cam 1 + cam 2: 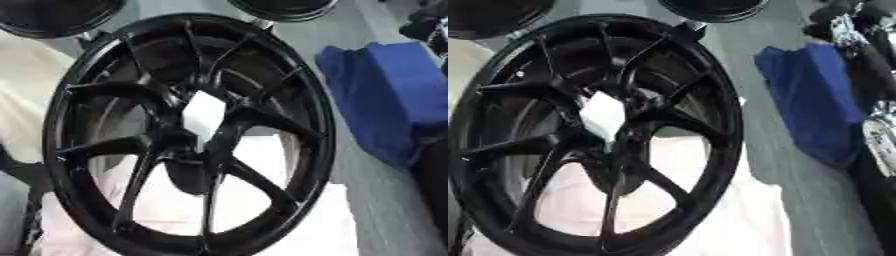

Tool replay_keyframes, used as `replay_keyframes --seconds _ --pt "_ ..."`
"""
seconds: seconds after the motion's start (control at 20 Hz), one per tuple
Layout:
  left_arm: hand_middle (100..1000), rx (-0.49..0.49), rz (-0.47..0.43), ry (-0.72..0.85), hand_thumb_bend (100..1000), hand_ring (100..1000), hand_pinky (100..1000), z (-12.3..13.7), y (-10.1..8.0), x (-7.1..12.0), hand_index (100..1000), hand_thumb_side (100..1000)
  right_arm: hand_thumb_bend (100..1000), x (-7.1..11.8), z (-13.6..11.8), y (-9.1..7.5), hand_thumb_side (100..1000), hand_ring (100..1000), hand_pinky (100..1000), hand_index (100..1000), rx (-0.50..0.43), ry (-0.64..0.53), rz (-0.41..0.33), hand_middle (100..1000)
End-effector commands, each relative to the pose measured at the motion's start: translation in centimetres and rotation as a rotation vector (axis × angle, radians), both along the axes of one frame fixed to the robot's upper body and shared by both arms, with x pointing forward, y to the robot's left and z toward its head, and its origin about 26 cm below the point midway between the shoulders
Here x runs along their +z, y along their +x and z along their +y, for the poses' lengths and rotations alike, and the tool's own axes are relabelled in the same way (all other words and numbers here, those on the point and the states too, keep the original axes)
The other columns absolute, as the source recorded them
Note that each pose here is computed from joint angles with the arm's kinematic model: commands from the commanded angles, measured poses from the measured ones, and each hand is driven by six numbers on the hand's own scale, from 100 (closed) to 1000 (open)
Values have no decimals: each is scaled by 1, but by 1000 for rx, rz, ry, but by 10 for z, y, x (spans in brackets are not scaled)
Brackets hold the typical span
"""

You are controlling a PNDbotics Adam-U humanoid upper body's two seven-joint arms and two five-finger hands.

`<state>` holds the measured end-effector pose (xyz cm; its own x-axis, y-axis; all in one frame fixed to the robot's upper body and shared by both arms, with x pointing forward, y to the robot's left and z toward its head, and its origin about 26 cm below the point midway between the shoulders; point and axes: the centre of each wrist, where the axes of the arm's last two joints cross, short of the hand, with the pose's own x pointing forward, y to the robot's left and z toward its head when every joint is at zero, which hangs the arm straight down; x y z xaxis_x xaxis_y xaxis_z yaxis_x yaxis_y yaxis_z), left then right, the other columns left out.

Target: Pull the pin out of the wheel hub.

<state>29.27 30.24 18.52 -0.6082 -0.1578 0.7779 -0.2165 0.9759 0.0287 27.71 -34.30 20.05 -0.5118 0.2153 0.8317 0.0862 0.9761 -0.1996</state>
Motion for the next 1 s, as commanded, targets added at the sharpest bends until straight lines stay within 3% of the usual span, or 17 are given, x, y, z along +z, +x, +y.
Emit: replay_keyframes --seconds 0.05,0.3,0.55,1.0 --pt "528 1 -26 8 360 526 951 2 -3 7 734 678 100 13 -2 -2 506 666 821 617 1 -41 -36 625" --pt "527 -1 -25 12 359 526 951 2 -3 7 735 678 100 21 -4 -1 495 668 820 620 14 -84 -59 627" --pt "526 -2 -22 18 359 525 951 3 -4 6 735 678 100 42 -6 0 464 679 820 632 51 -192 -134 636" --pt "526 -12 -14 33 357 526 951 3 -4 5 735 678 100 96 -1 2 400 728 818 683 202 -611 -284 677"
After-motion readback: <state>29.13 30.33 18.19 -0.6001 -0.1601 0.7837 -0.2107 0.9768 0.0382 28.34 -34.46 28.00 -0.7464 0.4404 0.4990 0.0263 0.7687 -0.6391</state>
